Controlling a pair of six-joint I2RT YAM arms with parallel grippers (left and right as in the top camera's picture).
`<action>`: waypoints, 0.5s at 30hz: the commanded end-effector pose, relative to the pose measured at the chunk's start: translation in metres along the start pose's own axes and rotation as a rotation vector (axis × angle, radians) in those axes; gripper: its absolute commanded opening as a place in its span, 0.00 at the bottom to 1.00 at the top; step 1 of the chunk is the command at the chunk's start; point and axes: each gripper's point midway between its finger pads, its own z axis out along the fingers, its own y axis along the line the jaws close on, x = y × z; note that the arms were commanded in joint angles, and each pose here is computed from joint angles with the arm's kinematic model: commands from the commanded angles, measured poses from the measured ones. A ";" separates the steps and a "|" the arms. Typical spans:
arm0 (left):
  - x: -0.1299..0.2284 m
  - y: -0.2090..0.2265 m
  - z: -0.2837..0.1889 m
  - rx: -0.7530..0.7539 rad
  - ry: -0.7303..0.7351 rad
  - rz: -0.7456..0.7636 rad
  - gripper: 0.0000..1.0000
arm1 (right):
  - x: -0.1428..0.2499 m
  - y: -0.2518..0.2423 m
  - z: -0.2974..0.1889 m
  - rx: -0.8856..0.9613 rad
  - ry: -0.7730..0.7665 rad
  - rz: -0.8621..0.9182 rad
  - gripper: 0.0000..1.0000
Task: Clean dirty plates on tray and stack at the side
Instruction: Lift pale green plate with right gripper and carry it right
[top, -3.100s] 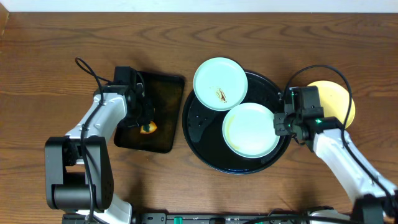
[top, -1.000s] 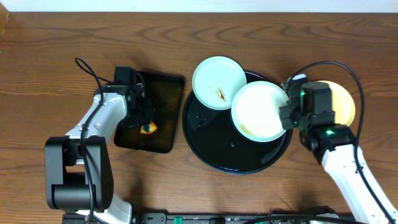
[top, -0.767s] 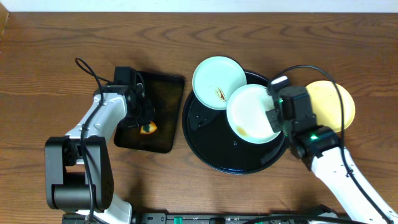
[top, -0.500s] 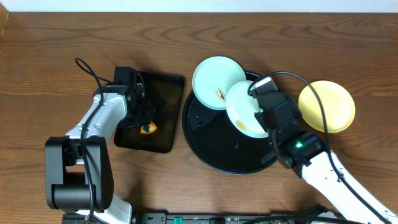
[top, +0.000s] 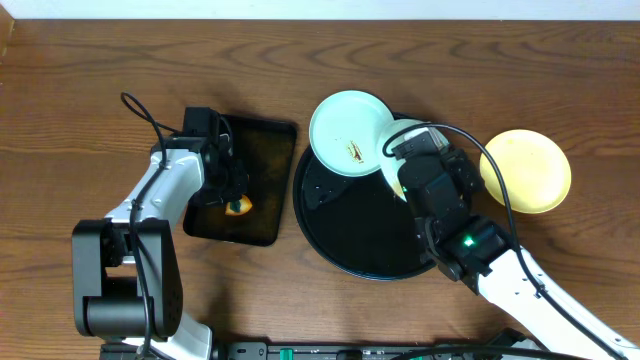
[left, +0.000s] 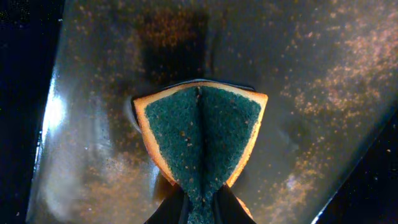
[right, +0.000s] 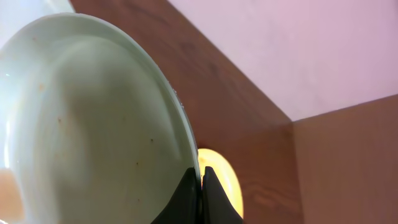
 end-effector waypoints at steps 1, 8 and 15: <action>0.002 0.003 0.002 -0.015 0.008 -0.008 0.10 | -0.009 -0.016 -0.006 0.063 -0.016 -0.007 0.01; 0.002 0.003 0.002 -0.015 0.008 -0.008 0.10 | -0.009 -0.017 -0.006 0.067 -0.017 0.038 0.01; 0.002 0.003 0.002 -0.015 0.008 -0.008 0.10 | 0.014 -0.024 0.008 0.051 0.056 0.284 0.01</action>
